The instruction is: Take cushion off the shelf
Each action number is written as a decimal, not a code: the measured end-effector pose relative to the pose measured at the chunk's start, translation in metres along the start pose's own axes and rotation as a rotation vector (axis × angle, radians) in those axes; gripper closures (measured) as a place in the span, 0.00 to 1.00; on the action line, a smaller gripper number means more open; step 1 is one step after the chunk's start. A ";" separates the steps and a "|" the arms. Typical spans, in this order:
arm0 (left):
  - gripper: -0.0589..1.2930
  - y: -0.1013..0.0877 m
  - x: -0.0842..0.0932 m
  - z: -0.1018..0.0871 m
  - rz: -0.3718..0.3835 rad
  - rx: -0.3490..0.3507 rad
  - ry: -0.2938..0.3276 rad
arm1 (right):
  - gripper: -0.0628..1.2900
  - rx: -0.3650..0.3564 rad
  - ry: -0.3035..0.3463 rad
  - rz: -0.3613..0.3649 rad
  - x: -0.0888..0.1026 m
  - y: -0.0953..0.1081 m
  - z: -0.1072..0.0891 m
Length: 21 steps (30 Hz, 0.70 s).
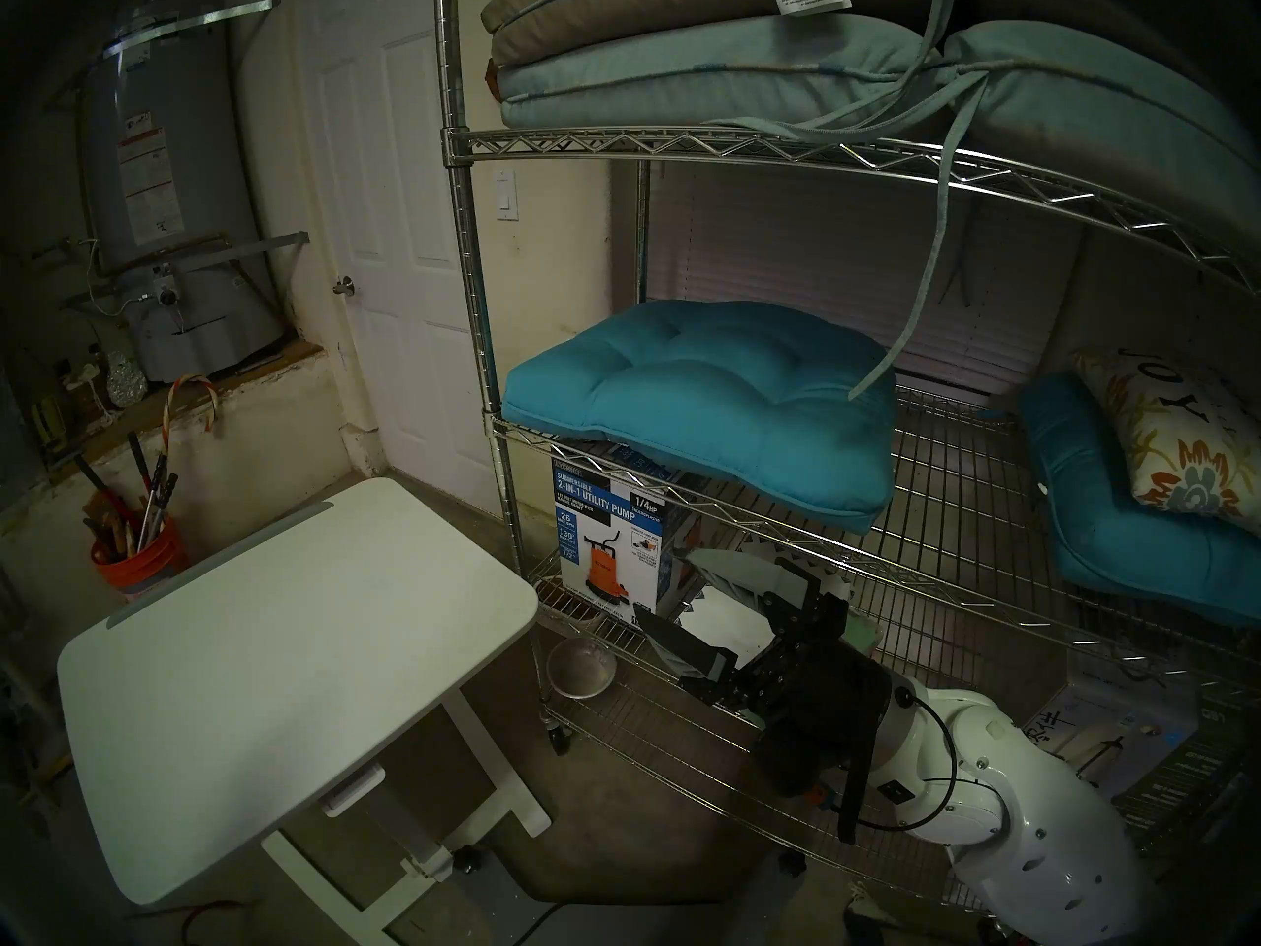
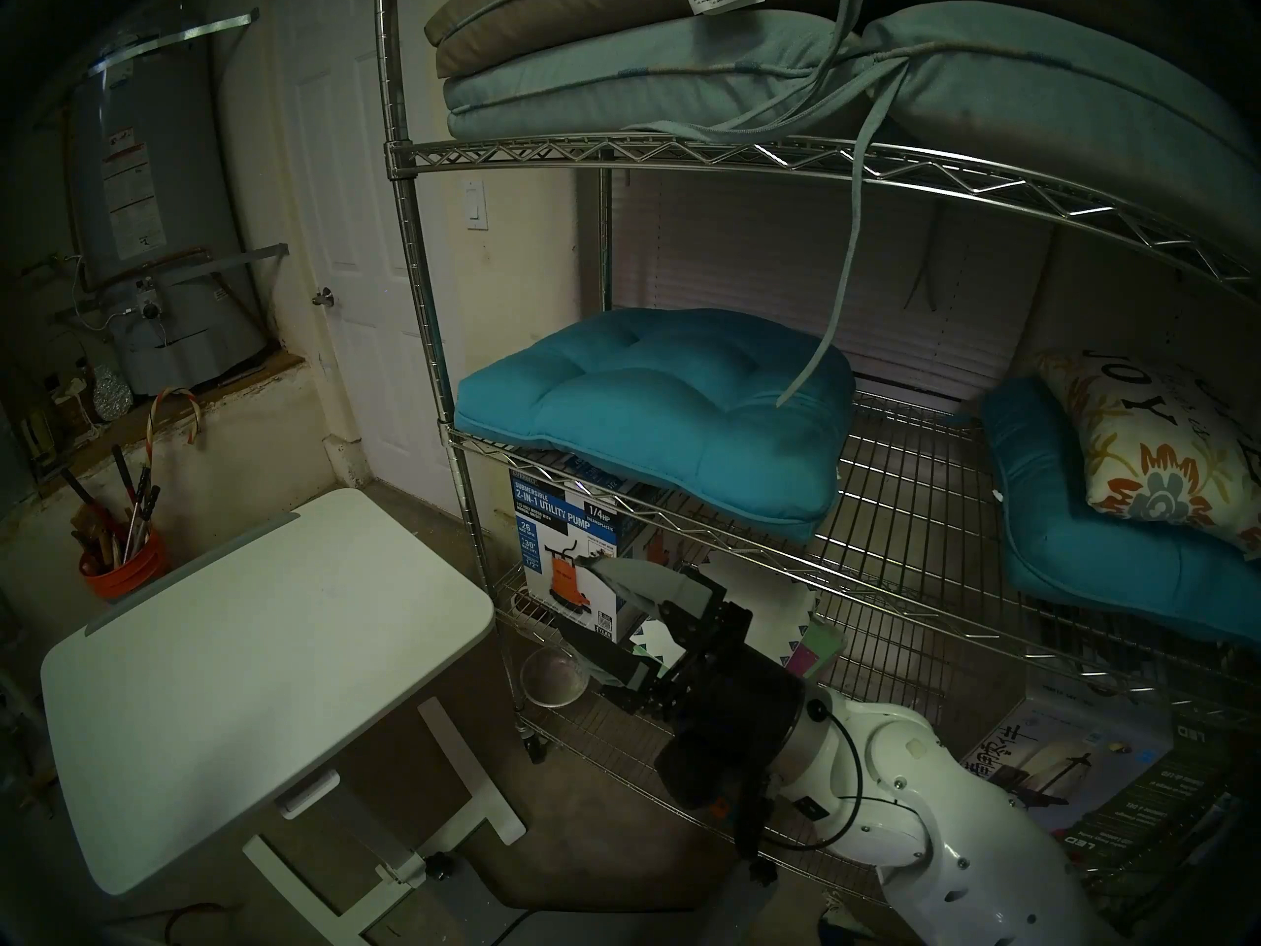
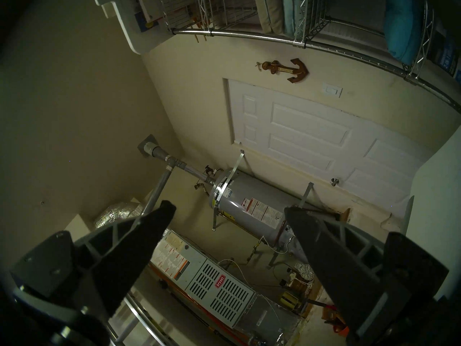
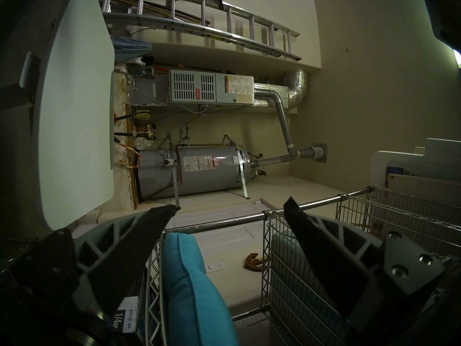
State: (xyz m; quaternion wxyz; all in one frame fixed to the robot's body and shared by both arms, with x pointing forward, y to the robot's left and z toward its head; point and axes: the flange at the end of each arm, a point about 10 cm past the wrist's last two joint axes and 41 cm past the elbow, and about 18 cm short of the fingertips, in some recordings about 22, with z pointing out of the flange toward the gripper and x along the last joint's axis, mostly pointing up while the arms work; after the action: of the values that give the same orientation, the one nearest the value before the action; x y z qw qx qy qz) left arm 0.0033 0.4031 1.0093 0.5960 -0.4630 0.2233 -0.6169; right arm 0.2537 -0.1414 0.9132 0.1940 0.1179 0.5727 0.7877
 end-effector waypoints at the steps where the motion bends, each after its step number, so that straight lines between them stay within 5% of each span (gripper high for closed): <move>1: 0.03 0.002 -0.001 0.003 0.008 -0.006 0.004 | 0.04 0.000 0.000 0.000 0.000 0.000 0.000; 21: 0.03 0.039 -0.004 0.062 0.113 -0.041 0.148 | 0.04 0.001 -0.001 0.000 0.000 0.000 0.000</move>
State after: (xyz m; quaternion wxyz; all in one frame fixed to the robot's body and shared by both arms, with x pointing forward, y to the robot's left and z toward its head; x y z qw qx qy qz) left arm 0.0751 0.4161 1.0053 0.6022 -0.4152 0.3051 -0.6099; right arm 0.2539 -0.1417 0.9130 0.1943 0.1181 0.5731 0.7873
